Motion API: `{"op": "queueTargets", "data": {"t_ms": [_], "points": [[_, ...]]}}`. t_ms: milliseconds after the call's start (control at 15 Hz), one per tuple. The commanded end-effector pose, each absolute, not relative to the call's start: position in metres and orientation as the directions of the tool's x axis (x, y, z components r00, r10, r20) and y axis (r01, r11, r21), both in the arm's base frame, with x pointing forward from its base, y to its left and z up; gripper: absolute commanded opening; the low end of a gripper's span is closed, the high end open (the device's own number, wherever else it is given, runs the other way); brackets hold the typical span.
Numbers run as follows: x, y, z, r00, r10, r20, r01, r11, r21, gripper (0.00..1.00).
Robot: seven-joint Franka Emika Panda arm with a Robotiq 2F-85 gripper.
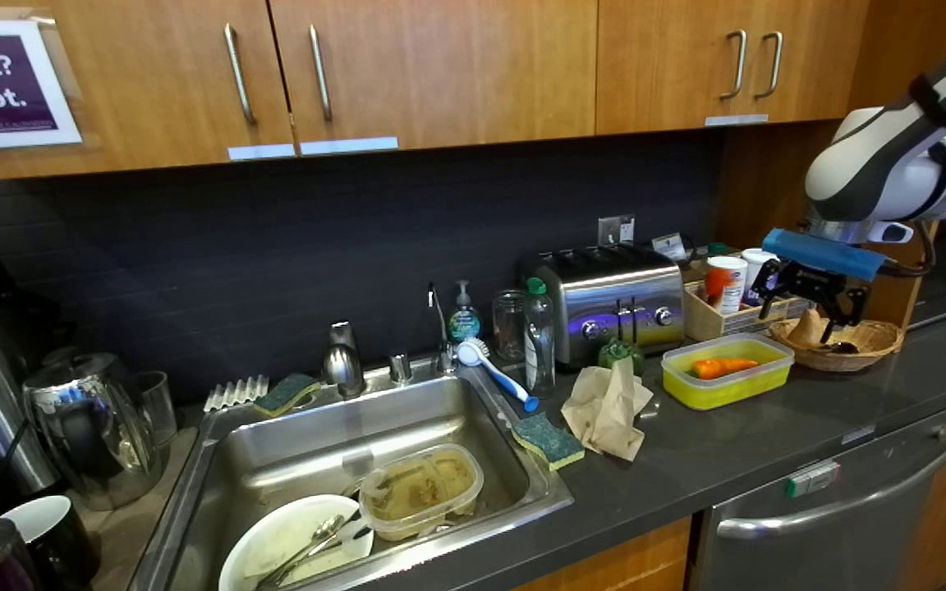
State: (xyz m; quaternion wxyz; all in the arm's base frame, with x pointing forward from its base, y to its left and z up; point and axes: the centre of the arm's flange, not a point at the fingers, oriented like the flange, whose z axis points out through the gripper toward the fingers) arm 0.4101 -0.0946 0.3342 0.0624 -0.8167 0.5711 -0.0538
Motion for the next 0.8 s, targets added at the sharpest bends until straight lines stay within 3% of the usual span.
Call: {"op": "queueTargets", "data": {"t_ms": [0, 733], "points": [[0.41, -0.094, 0.333, 0.357, -0.934, 0.012, -0.921, -0.354, -0.164, 1.0], [0.387, -0.097, 0.337, 0.331, -0.942, 0.048, -0.931, -0.335, -0.147, 1.0]]}}
